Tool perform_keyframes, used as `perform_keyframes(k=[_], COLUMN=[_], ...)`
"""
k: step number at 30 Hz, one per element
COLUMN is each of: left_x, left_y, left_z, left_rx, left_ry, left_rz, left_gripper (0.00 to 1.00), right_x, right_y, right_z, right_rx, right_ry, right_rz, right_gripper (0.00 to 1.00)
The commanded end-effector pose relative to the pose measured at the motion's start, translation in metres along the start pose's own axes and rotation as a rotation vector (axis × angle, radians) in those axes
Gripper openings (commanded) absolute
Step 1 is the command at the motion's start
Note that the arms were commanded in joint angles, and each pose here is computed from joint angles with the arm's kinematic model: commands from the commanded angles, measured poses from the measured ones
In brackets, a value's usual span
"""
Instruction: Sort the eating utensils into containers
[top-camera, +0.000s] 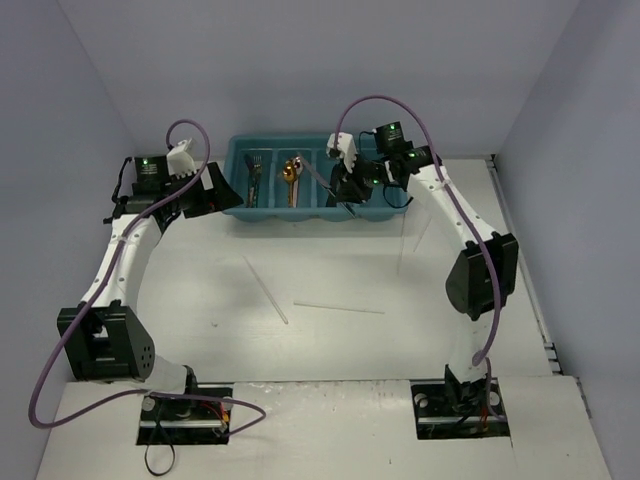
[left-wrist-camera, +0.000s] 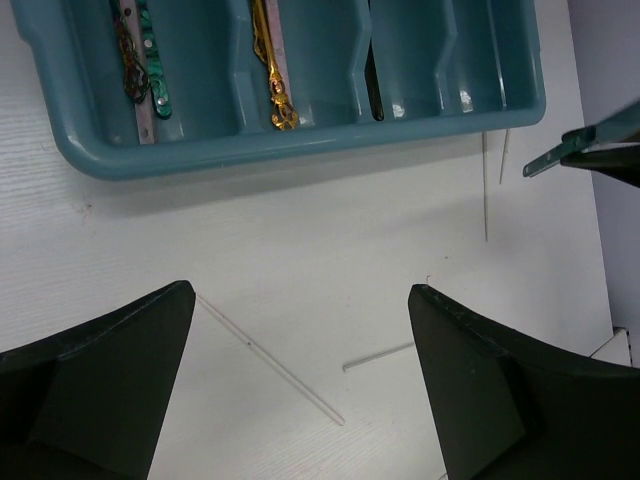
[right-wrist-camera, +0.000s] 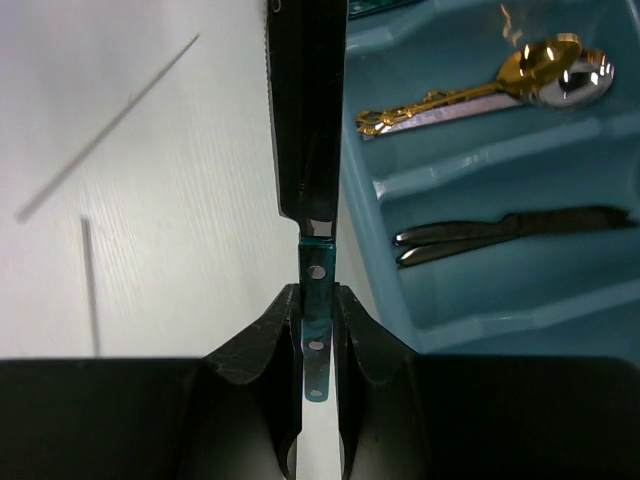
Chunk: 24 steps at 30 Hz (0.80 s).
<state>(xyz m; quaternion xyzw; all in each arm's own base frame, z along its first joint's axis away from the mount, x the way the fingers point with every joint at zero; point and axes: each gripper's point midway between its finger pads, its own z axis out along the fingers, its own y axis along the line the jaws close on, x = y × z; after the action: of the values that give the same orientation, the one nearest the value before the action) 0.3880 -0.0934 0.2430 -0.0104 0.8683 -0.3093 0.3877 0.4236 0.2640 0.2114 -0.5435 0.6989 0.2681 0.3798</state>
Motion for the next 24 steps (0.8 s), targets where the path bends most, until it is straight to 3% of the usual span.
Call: perform_keyframes(k=[1, 7, 14, 19, 24], left_x=[-0.014, -0.001, 0.008, 0.01, 0.008], left_y=[-0.014, -0.008, 0.0, 0.016, 0.031], left_z=[-0.014, -0.014, -0.011, -0.013, -0.022], left_rx=[0.042, 0.033, 0.016, -0.09, -0.191], left_ry=[-0.074, -0.061, -0.055, -0.085, -0.106], left_rz=[0.026, 0.0, -0.051, -0.134, -0.113], left_gripper=[0.87, 0.87, 0.87, 0.87, 0.87], right_x=[-0.061, -0.078, -0.051, -0.032, -0.013], right_y=[-0.045, -0.094, -0.132, -0.149, -0.154], right_z=[0.0, -0.002, 0.01, 0.022, 0.037], right_rx=[0.192, 0.407, 0.605, 0.663, 0.663], right_ry=[-0.18, -0.324, -0.349, -0.337, -0.292], right_rz=[0.386, 0.628, 0.828, 0.884, 0.876], right_gripper=[0.0, 0.0, 0.0, 0.0, 0.0])
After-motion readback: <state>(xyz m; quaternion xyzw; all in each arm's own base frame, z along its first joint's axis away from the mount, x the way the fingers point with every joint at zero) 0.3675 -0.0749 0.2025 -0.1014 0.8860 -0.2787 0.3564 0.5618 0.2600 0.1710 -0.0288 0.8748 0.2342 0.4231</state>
